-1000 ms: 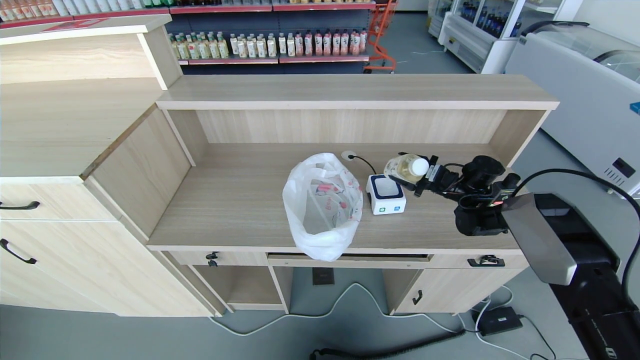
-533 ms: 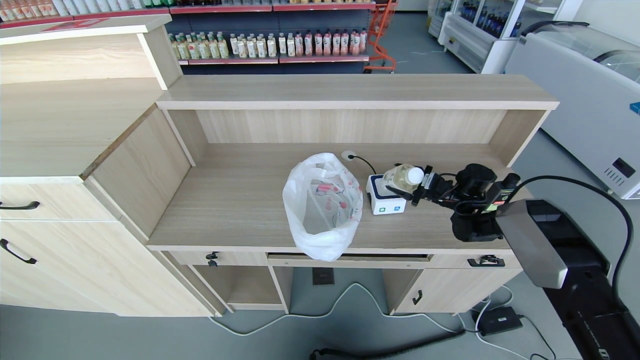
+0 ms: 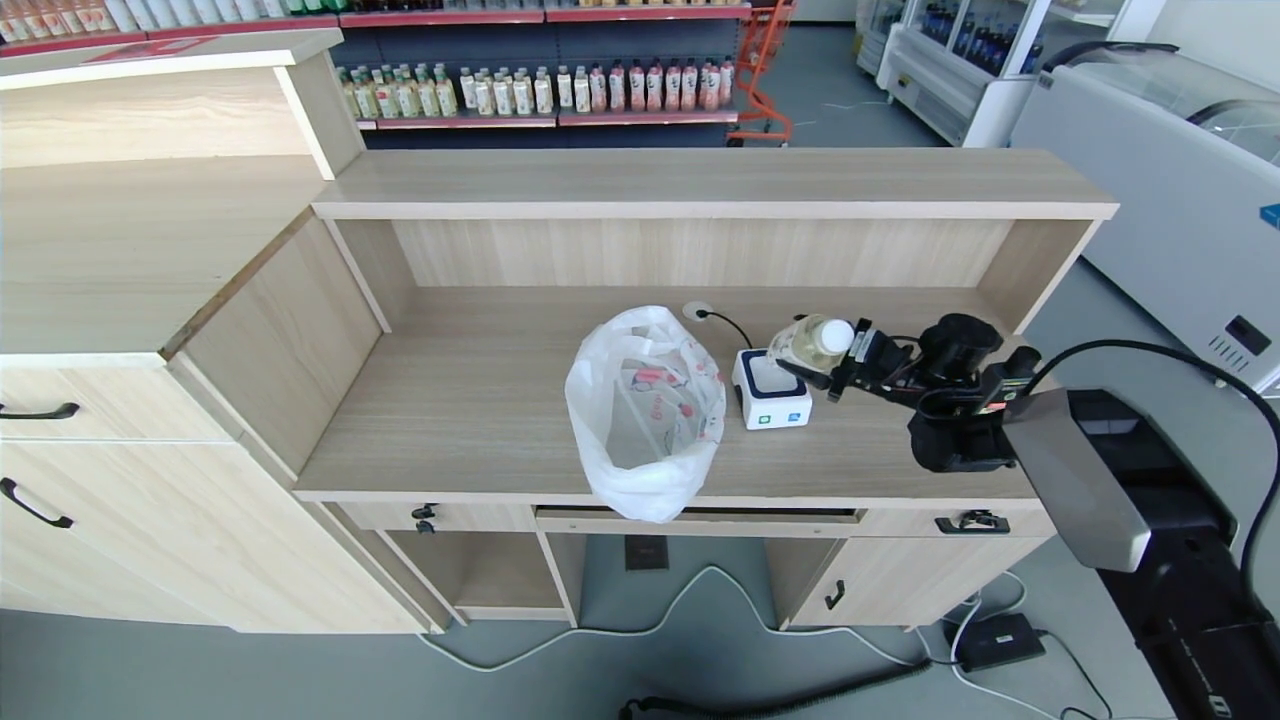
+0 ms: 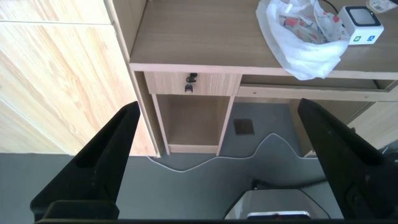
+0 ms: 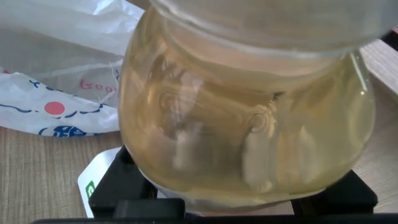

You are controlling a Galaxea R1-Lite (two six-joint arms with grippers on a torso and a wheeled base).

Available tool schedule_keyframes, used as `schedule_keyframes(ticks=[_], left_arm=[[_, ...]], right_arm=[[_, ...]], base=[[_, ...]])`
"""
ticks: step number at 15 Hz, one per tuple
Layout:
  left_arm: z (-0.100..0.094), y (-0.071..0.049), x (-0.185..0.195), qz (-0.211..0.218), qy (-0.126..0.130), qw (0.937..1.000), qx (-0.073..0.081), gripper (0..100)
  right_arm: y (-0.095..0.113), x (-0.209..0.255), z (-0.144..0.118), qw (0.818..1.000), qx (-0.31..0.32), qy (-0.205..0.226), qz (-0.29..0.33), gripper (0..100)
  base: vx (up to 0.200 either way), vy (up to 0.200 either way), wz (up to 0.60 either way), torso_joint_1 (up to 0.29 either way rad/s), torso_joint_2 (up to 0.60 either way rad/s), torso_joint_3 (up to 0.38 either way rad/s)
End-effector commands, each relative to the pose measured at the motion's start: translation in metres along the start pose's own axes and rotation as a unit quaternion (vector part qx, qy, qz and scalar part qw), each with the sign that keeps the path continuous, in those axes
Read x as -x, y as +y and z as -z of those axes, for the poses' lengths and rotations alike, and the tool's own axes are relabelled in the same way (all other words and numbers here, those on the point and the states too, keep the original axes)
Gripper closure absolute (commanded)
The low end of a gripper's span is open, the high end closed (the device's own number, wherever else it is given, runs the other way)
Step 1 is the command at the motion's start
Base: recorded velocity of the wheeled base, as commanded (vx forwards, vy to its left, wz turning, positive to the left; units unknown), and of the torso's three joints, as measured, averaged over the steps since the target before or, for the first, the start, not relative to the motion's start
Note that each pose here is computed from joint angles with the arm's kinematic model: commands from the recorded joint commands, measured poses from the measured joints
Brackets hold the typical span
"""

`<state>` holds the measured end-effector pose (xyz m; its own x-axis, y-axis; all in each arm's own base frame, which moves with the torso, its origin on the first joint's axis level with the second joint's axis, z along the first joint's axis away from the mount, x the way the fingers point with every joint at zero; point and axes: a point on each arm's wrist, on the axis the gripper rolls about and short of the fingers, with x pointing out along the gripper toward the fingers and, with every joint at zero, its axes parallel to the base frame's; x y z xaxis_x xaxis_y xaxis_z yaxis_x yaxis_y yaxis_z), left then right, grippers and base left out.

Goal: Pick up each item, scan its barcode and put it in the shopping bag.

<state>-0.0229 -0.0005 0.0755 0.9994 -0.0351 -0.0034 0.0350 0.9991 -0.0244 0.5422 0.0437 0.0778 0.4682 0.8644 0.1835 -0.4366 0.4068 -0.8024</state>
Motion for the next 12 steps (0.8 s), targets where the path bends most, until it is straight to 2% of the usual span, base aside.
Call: schedule_keyframes(ticks=[1,4,12], left_arm=[[0.000,0.000,0.000,0.000,0.000,1.0000,0.000,0],[0.000,0.000,0.000,0.000,0.000,1.0000,0.000,0],[0.000,0.000,0.000,0.000,0.000,1.0000,0.000,0]], right_arm=[[-0.017,-0.002,-0.016,1.000,0.019,-0.009,0.008,100],[-0.020,-0.006,-0.023,0.999,0.035,-0.020,0.009,100],[-0.011,-0.002,-0.023,0.999,0.031,-0.017,0.007,100]], base=[[0.000,0.000,0.00,0.000,0.00,0.000],[0.000,0.000,0.00,0.000,0.00,0.000],[0.000,0.000,0.00,0.000,0.00,0.000]])
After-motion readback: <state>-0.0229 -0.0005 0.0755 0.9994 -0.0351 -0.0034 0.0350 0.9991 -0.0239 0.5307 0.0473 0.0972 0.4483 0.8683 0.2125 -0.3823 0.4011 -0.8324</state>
